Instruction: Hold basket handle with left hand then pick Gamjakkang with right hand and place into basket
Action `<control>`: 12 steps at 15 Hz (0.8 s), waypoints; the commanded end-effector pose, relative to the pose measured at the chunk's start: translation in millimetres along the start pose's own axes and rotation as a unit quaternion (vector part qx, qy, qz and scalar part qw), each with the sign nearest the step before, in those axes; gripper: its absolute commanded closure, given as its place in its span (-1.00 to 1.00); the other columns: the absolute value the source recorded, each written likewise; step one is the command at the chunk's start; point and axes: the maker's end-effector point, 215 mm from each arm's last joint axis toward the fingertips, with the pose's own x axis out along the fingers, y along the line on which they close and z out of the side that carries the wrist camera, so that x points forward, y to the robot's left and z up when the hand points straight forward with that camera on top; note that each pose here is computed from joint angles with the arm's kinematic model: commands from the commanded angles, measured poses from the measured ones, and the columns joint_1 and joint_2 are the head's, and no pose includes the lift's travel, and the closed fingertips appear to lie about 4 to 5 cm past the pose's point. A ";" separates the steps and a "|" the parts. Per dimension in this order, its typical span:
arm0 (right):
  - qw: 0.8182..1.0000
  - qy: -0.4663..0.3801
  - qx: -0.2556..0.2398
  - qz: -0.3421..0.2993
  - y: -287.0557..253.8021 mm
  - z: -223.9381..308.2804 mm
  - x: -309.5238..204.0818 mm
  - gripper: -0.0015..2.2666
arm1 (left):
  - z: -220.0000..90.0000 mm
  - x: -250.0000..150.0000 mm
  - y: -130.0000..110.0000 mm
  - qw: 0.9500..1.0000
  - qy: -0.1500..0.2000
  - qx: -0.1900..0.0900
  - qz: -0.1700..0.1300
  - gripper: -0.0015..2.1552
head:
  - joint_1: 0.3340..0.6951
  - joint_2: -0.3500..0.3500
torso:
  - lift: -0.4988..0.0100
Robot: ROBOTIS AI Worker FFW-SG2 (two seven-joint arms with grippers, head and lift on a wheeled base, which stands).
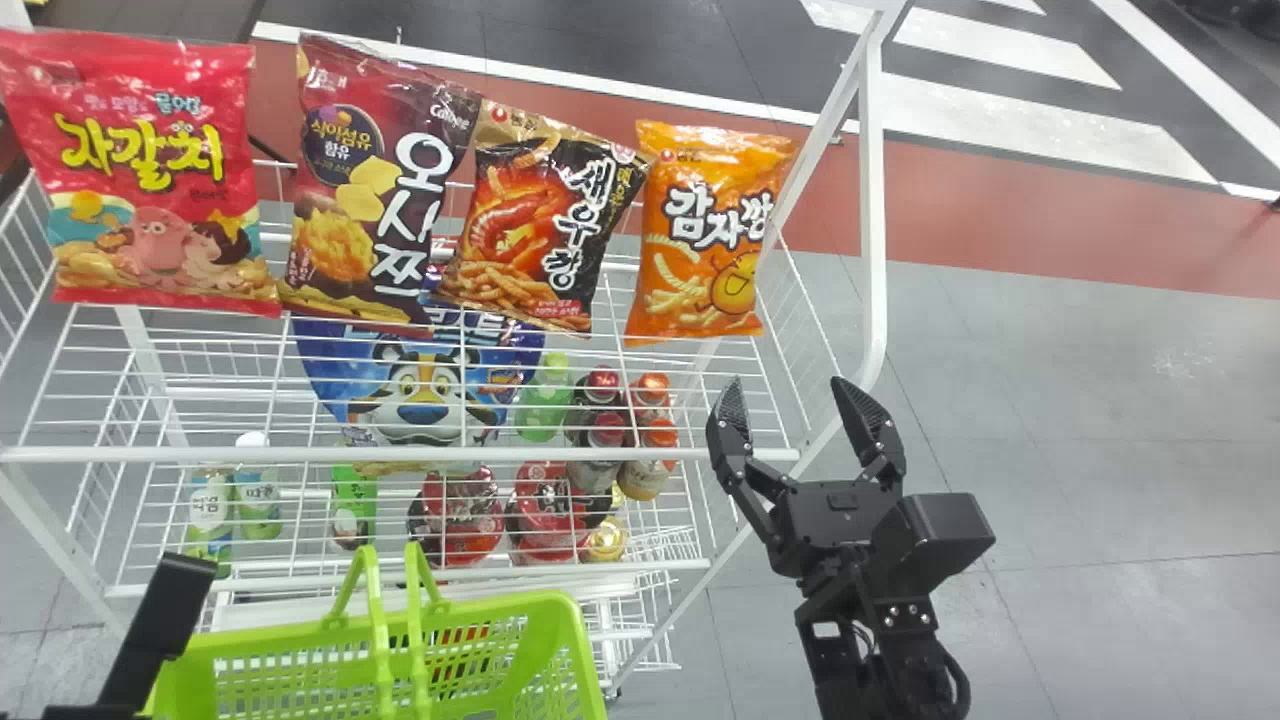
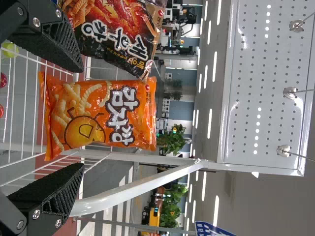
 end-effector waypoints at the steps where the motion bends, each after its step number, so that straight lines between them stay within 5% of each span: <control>1: 1.000 0.002 0.000 0.001 0.9 -0.8 -0.4 -0.88 | -3.6 2.2 1.8 1.000 0.005 0.000 0.004 0.87 | 1.00 -1.00 | 0.96; 12: 1.000 0.001 0.001 0.001 0.5 -0.3 4.2 -0.88 | -3.4 2.6 1.3 1.000 0.004 0.002 0.004 0.87 | 1.00 -1.00 | 0.96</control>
